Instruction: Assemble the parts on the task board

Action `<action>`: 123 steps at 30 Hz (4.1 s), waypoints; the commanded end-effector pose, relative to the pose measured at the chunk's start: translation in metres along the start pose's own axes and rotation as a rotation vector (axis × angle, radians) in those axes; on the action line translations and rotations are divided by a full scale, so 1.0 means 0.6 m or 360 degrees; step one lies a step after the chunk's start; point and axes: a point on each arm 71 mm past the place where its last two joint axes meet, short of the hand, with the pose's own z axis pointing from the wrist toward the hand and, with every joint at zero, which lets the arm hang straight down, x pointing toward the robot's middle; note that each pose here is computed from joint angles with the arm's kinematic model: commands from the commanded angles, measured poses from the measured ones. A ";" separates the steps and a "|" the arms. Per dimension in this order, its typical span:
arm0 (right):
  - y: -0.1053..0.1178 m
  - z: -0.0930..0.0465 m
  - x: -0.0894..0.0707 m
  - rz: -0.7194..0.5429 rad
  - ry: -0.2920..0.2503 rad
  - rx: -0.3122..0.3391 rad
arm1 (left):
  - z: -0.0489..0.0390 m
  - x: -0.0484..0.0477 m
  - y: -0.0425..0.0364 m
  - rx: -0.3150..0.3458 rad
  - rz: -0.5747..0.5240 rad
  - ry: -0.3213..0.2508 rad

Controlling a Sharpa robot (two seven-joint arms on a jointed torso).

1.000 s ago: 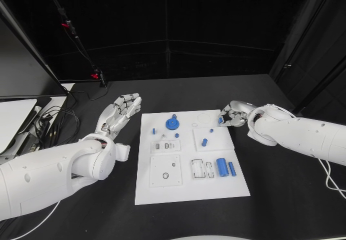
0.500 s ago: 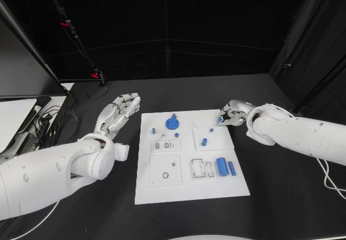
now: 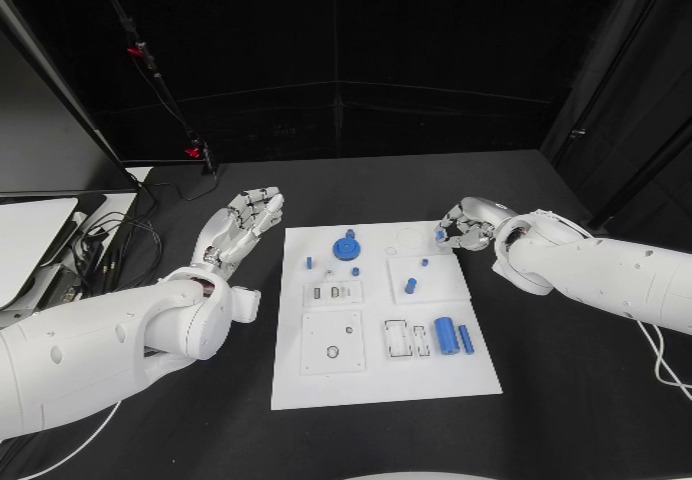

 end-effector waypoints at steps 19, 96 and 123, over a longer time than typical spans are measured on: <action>0.197 -0.023 0.031 0.0143 0.0034 -0.0294 | 0.001 0.004 -0.027 0.0376 0.0011 0.0008; 0.325 -0.048 0.156 0.0001 0.0330 -0.0172 | 0.001 0.006 -0.023 0.0366 0.0011 0.0016; 0.326 -0.048 0.151 0.0020 0.0271 -0.0233 | 0.001 0.005 -0.022 0.0351 0.0007 0.0020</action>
